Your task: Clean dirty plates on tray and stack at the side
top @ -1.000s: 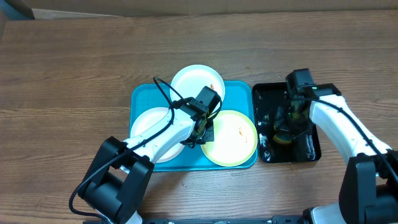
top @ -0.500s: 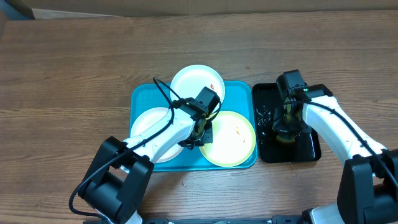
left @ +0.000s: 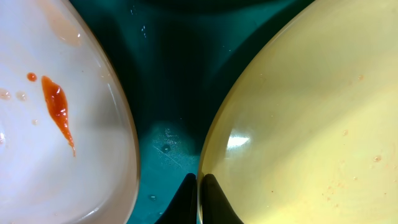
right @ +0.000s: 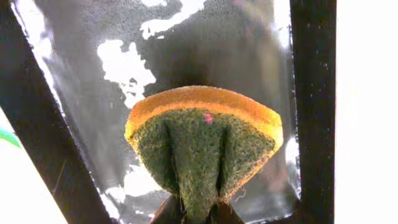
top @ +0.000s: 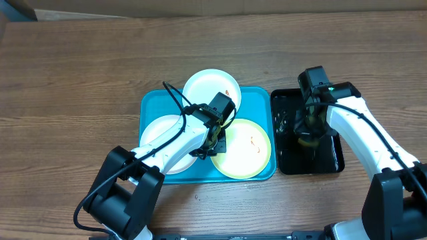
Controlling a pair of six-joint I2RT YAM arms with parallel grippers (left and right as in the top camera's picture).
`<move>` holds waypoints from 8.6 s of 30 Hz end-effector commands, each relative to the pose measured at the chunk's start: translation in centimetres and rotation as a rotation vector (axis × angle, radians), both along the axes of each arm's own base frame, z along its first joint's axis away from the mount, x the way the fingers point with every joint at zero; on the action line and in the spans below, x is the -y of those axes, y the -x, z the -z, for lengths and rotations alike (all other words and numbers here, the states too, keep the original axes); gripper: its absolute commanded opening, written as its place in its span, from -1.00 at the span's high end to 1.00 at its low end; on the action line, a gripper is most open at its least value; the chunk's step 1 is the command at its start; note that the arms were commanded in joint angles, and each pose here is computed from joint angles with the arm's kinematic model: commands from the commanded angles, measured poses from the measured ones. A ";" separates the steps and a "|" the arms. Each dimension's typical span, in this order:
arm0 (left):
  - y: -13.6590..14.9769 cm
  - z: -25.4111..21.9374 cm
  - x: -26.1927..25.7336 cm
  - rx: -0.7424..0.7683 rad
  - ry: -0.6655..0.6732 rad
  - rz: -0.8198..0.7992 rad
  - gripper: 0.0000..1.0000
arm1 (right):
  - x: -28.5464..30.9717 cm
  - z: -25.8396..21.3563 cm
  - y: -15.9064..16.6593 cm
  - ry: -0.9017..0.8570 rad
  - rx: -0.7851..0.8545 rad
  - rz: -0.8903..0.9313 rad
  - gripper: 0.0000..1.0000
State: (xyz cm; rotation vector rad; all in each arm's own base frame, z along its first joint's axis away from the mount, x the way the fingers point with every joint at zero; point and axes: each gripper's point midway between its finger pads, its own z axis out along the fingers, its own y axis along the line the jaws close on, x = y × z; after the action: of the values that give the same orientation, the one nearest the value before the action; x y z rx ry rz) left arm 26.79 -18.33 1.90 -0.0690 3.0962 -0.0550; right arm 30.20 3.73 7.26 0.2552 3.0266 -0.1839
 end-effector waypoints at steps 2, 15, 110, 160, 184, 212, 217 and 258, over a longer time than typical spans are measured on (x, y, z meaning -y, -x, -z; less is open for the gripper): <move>-0.7 0.0 -0.1 0.013 -0.019 0.015 0.92 | -0.6 -1.0 -0.8 -0.030 0.033 0.004 0.92; -0.8 0.0 0.0 0.019 -0.014 0.014 0.92 | -10.6 -3.1 -0.1 -0.476 0.022 -0.343 0.92; -0.7 0.0 0.2 0.011 0.003 0.014 0.86 | -15.8 4.0 1.3 -0.419 -0.029 -0.674 0.88; -0.7 0.0 0.2 0.011 0.003 0.014 0.89 | -17.4 6.9 5.7 -0.594 -0.106 -0.634 0.87; -0.7 0.0 0.2 0.009 0.001 0.014 0.86 | -17.2 -3.2 0.5 -0.897 -0.014 -0.580 0.92; -1.6 0.0 0.9 0.048 0.027 0.016 0.24 | 1.1 3.0 -3.1 -0.228 -0.004 -0.027 0.92; -1.6 0.0 0.9 0.048 0.027 0.016 0.17 | 1.1 3.4 -2.8 -0.230 -0.010 -0.026 0.18; -2.5 -2.0 1.1 0.017 -0.013 0.106 0.92 | 7.2 -2.0 -6.9 -0.238 0.126 0.199 -0.66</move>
State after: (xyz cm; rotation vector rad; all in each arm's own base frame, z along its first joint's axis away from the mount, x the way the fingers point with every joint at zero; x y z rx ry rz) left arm 28.10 -19.27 3.21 0.0177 3.1121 -0.0568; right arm 36.37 -2.19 7.95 0.5166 2.9524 0.1879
